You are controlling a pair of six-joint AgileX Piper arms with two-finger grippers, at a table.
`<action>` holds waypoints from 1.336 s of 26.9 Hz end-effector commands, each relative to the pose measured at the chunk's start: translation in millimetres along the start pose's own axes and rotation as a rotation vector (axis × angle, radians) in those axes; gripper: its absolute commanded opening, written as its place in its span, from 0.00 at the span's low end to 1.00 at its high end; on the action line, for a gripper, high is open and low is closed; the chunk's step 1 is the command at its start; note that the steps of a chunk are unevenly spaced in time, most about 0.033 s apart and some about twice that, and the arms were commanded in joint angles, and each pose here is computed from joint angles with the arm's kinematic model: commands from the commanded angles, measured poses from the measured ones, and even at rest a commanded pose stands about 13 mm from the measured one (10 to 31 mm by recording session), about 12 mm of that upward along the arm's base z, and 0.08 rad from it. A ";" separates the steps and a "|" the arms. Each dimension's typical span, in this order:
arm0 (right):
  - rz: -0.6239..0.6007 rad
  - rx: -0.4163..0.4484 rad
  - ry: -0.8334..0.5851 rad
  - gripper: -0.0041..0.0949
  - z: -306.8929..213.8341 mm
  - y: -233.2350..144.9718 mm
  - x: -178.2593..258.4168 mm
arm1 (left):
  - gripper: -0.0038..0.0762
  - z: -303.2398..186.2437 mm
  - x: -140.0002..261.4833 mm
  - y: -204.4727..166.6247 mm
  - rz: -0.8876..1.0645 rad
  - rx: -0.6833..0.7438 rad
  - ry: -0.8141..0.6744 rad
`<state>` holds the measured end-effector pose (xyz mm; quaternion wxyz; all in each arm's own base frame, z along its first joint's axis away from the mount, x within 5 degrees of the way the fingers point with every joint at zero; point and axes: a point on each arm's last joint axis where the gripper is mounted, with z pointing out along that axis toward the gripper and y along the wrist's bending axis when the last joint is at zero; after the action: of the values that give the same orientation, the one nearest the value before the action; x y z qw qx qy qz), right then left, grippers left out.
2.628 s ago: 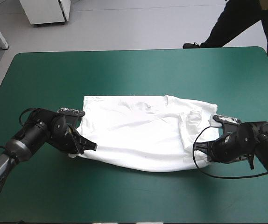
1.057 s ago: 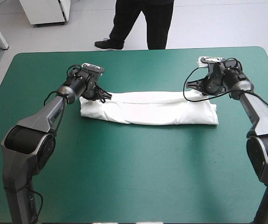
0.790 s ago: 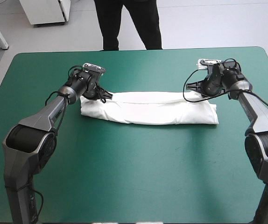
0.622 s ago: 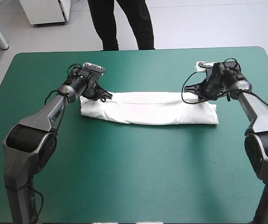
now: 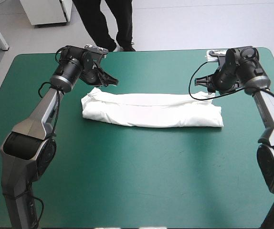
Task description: Fold the cloth
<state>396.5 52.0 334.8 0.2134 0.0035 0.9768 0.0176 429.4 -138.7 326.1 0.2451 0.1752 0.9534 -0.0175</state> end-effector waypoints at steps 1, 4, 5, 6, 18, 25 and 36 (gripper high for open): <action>0.005 -0.001 -0.132 0.40 -47.9 -5.6 -2.2 | 0.02 -53.8 -8.5 -30.6 0.063 0.081 -0.141; 0.005 -0.002 -0.158 0.37 -62.5 -6.5 0.9 | 0.02 -57.3 -9.0 -79.8 0.155 0.180 -0.176; 0.006 -0.002 -0.161 0.37 -65.1 -6.7 1.7 | 0.02 -57.4 -9.3 -95.8 0.183 0.204 -0.196; 0.005 0.000 -0.171 0.37 -70.0 -7.3 2.7 | 0.02 -55.2 -9.4 -110.4 0.207 0.222 -0.211; 0.102 -0.013 -0.187 0.37 -78.8 -32.8 2.7 | 0.02 11.8 -2.9 -161.3 0.288 0.272 -0.135; 0.155 -0.058 -0.198 0.37 -79.8 -50.6 0.9 | 0.02 44.7 0.5 -165.7 0.294 0.259 -0.093; 0.181 -0.211 -0.183 0.37 -74.0 -52.9 2.6 | 0.02 68.3 9.2 -170.4 0.287 0.278 -0.011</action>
<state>373.8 1.1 373.6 0.2456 0.0730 0.9618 0.0962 399.9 -302.2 221.0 0.1902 0.3460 0.9142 -0.0911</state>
